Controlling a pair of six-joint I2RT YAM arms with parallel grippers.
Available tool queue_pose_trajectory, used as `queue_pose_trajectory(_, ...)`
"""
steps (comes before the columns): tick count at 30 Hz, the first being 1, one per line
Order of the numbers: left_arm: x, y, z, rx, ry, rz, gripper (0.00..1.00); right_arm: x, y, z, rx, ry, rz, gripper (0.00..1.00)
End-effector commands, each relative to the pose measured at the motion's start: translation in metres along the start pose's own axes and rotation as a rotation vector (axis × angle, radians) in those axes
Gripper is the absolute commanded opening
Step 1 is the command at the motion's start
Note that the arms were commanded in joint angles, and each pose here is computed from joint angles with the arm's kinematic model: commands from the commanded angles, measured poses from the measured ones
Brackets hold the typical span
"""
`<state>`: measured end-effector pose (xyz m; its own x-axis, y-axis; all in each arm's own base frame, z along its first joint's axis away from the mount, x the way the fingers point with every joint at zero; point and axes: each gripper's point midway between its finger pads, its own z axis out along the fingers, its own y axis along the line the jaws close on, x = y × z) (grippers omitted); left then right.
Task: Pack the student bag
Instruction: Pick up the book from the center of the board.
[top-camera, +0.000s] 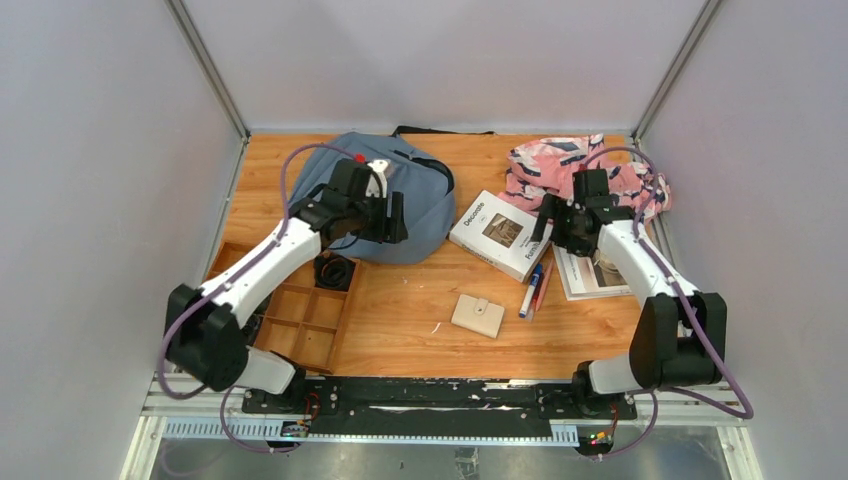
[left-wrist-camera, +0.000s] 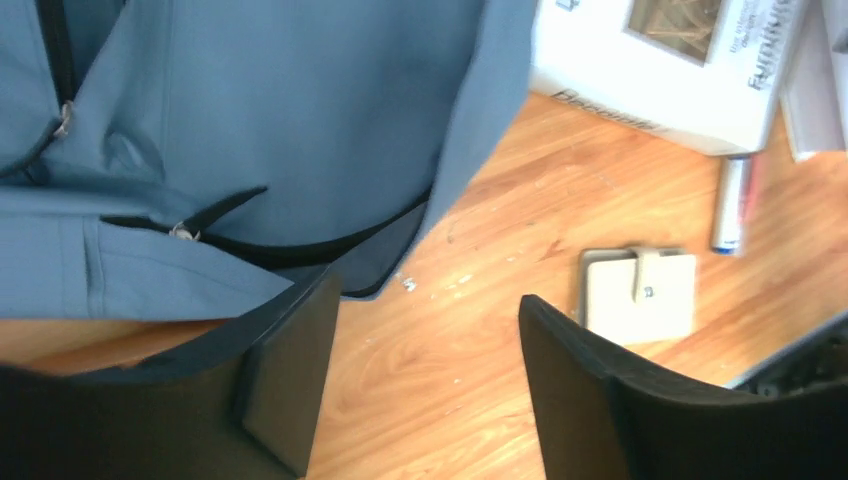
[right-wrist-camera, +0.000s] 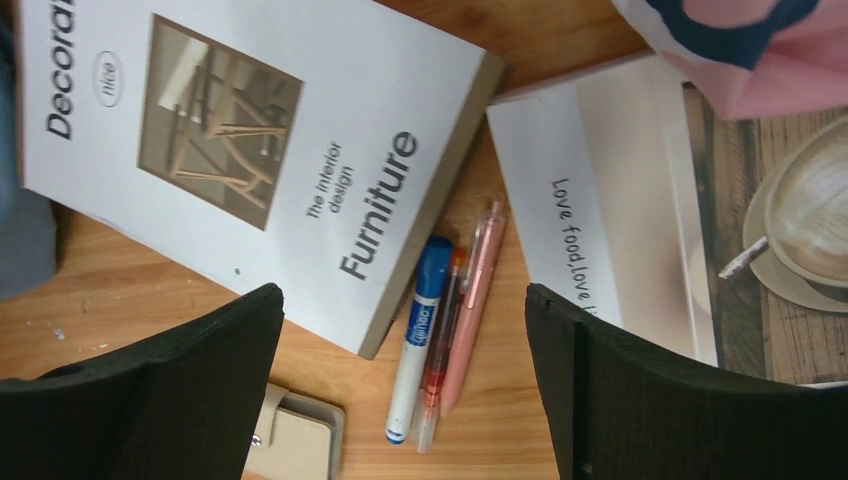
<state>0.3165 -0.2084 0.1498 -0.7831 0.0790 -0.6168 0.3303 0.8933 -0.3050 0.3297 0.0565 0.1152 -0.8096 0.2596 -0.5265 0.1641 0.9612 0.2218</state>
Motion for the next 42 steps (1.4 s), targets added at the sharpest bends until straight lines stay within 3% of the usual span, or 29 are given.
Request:
queue_pose_trajectory(1, -0.043, -0.033, -0.042, 0.123, -0.156, 0.040, 0.77, -0.001, 0.001, -0.001, -0.103, -0.021, 0.066, 0.95)
queue_pose_trajectory(4, -0.059, -0.052, -0.045, 0.185, -0.172, 0.038, 0.78, 0.001, 0.003, 0.007, -0.140, -0.021, 0.130, 0.93)
queue_pose_trajectory(8, -0.063, -0.077, -0.037, 0.269, -0.141, 0.017, 0.62, 0.001, -0.010, 0.022, -0.127, -0.017, 0.220, 0.83)
queue_pose_trajectory(12, -0.057, -0.077, -0.041, 0.276, -0.190, -0.015, 0.65, 0.004, -0.012, 0.037, -0.139, 0.007, 0.264, 0.68)
queue_pose_trajectory(20, -0.040, -0.071, -0.038, 0.261, -0.148, -0.032, 0.69, 0.014, 0.002, 0.061, -0.263, 0.035, 0.390, 0.57)
queue_pose_trajectory(23, -0.040, -0.071, -0.037, 0.261, -0.144, -0.033, 0.69, 0.016, 0.002, 0.064, -0.272, 0.026, 0.424, 0.41)
queue_pose_trajectory(25, -0.039, -0.070, -0.036, 0.256, -0.137, -0.034, 0.69, 0.015, 0.003, 0.061, -0.270, 0.023, 0.435, 0.20)
queue_pose_trajectory(26, -0.039, -0.069, -0.035, 0.250, -0.132, -0.034, 0.69, 0.013, 0.005, 0.056, -0.278, 0.023, 0.440, 0.05)
queue_pose_trajectory(27, -0.040, -0.069, -0.035, 0.246, -0.130, -0.034, 0.70, 0.008, 0.008, 0.048, -0.292, 0.014, 0.437, 0.00)
queue_pose_trajectory(33, -0.051, -0.087, -0.036, 0.335, -0.127, -0.010, 0.72, -0.021, 0.025, 0.004, -0.375, -0.092, 0.376, 0.00)
queue_pose_trajectory(36, -0.060, -0.092, -0.032, 0.346, -0.121, -0.012, 0.78, -0.025, 0.045, -0.012, -0.474, -0.093, 0.355, 0.00)
queue_pose_trajectory(37, -0.060, -0.094, -0.029, 0.358, -0.108, -0.019, 0.84, -0.024, 0.049, -0.016, -0.489, -0.090, 0.346, 0.00)
queue_pose_trajectory(42, -0.051, -0.143, -0.010, 0.582, 0.007, -0.084, 0.90, -0.020, 0.045, -0.040, -0.447, -0.104, 0.304, 0.00)
